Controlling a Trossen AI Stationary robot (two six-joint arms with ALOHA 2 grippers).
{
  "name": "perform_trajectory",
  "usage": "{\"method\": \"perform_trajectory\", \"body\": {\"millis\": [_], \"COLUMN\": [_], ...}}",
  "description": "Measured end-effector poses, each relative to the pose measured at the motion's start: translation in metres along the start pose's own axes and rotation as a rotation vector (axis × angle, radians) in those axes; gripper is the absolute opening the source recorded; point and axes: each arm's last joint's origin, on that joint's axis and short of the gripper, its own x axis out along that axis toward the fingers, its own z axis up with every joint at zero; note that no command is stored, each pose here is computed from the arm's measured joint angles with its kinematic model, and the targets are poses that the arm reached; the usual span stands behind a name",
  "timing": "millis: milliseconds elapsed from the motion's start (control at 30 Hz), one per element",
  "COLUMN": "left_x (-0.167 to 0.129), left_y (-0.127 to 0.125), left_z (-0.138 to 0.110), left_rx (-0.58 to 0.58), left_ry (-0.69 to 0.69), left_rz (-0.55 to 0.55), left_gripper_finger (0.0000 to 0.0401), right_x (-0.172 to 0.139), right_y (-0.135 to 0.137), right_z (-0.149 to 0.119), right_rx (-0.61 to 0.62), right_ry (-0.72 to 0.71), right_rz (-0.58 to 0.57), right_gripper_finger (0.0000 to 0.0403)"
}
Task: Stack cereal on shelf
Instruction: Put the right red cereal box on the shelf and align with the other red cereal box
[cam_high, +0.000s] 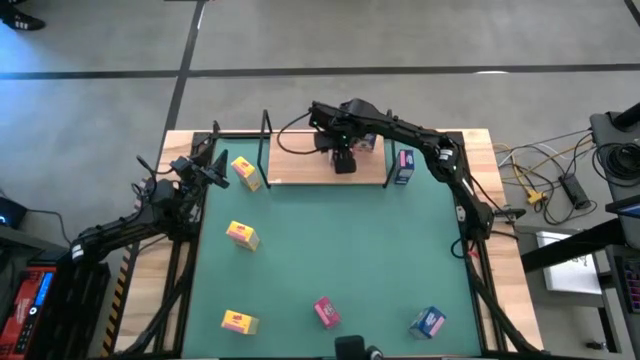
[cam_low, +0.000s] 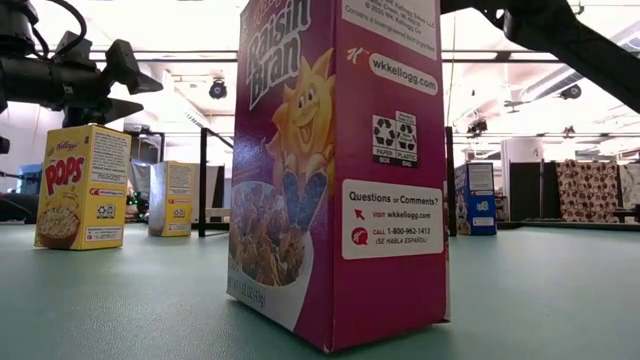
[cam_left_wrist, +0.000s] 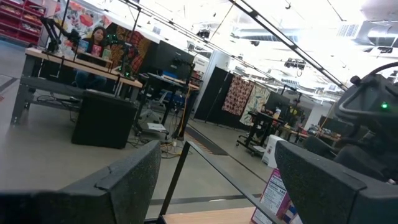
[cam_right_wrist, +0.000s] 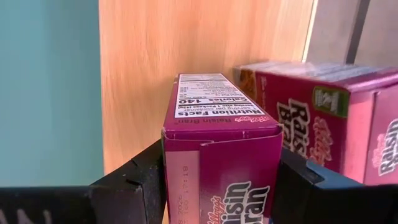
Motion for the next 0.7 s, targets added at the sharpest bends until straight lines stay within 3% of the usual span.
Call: {"method": "perform_trajectory", "body": {"millis": [700], "left_x": [0.0000], "left_y": [0.0000], "left_z": [0.0000], "left_rx": [0.000], "left_ry": [0.000], "left_rz": [0.000], "left_gripper_finger": [0.0299], "right_x": [0.0005], "right_y": [-0.0011], "right_z": [0.0042], "right_rx": [0.007], "right_ry": [-0.053], "right_rz": [0.009], "right_gripper_finger": [0.0196]}}
